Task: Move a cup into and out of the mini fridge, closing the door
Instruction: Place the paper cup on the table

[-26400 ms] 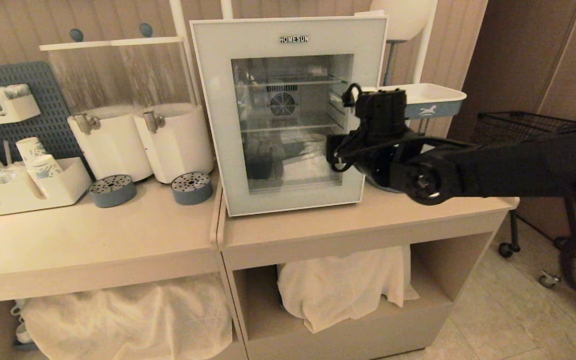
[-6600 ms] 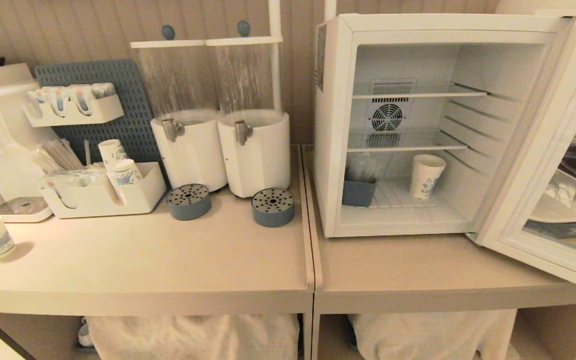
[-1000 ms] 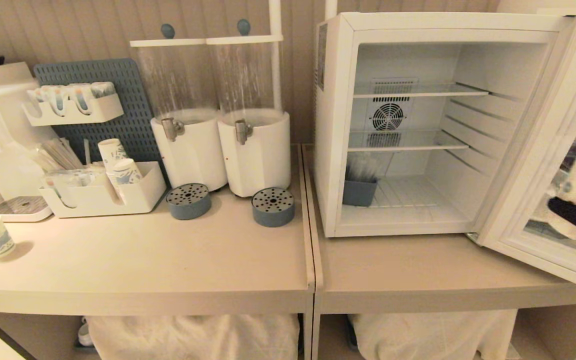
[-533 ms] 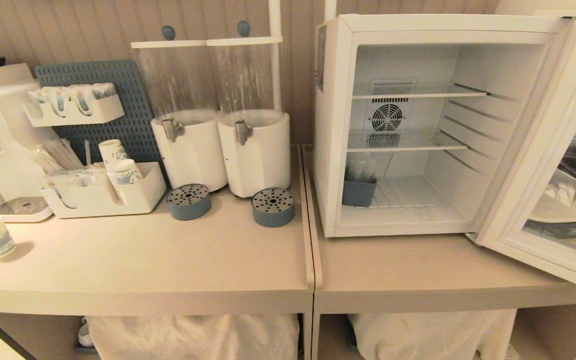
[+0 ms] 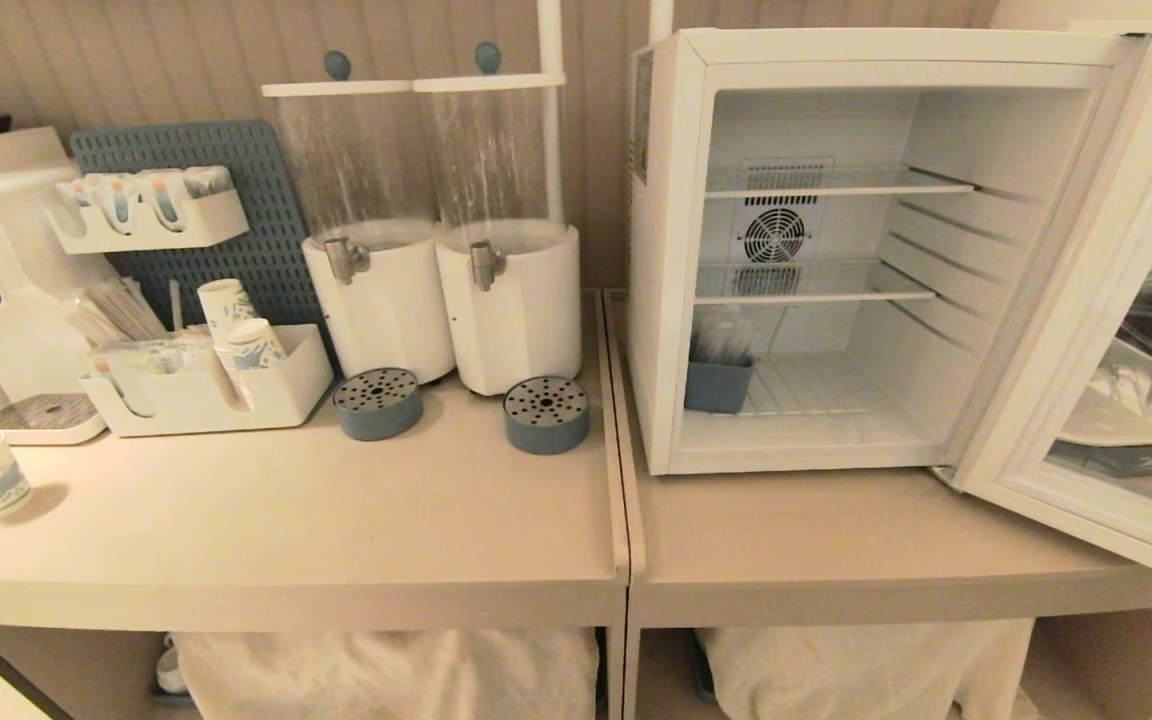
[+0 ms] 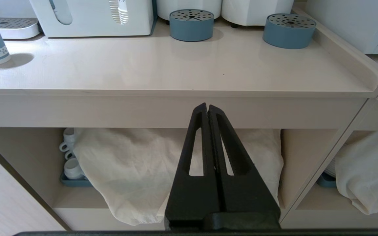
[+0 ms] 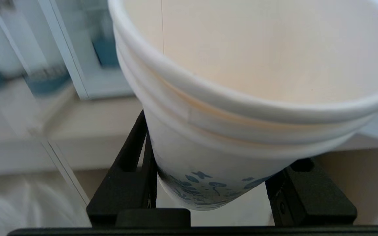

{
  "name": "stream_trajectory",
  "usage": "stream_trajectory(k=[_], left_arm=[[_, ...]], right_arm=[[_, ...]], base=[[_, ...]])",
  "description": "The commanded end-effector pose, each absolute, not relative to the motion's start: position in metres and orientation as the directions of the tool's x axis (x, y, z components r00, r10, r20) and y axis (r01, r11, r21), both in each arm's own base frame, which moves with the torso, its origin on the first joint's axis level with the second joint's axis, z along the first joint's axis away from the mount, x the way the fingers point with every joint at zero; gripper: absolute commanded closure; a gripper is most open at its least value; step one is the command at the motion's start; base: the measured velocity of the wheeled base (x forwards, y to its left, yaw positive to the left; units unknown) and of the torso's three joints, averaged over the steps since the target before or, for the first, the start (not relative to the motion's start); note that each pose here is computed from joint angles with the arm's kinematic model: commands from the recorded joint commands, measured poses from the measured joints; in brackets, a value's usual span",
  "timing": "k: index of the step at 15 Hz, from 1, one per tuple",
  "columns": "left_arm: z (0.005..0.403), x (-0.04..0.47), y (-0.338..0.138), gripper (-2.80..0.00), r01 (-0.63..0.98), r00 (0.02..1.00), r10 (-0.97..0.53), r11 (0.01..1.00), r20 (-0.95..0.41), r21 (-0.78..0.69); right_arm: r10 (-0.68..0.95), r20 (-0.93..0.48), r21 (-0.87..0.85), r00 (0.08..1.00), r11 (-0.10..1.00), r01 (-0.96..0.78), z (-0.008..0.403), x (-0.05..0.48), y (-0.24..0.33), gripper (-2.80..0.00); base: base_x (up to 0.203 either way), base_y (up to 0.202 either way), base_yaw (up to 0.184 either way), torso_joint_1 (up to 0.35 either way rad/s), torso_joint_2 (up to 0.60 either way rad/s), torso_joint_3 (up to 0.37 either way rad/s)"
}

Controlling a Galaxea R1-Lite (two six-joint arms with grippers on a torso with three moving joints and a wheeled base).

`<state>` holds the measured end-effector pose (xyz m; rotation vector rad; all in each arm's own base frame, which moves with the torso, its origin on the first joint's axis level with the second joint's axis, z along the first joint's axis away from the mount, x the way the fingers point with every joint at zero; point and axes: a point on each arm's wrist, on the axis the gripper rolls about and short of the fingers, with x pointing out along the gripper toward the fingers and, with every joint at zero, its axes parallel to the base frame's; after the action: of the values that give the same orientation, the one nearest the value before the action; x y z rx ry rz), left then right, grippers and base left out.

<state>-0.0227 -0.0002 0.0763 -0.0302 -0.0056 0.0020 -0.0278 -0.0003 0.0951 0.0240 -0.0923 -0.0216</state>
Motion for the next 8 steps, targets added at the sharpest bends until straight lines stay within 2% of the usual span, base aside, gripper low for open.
stream_trajectory(k=[1, 8], left_arm=[[0.0759, -0.0226, -0.0002, 0.0, -0.001, 1.0, 0.002, 1.0, 0.005, -0.031], [0.0759, -0.0226, -0.0002, 0.0, -0.001, 1.0, 0.002, 1.0, 0.005, -0.031]], right_arm=[[-0.017, -0.022, -0.015, 1.0, 1.0, 0.017, 0.074, -0.023, -0.0002, 0.0], [-0.012, -0.031, -0.028, 0.999, 1.0, 0.011, 0.0751, -0.0237, -0.0001, 0.0]], base=[[0.0, 0.0, 0.0, 0.0, 0.0, 0.0], [-0.011, 0.0, -0.001, 0.001, 0.0, 0.0]])
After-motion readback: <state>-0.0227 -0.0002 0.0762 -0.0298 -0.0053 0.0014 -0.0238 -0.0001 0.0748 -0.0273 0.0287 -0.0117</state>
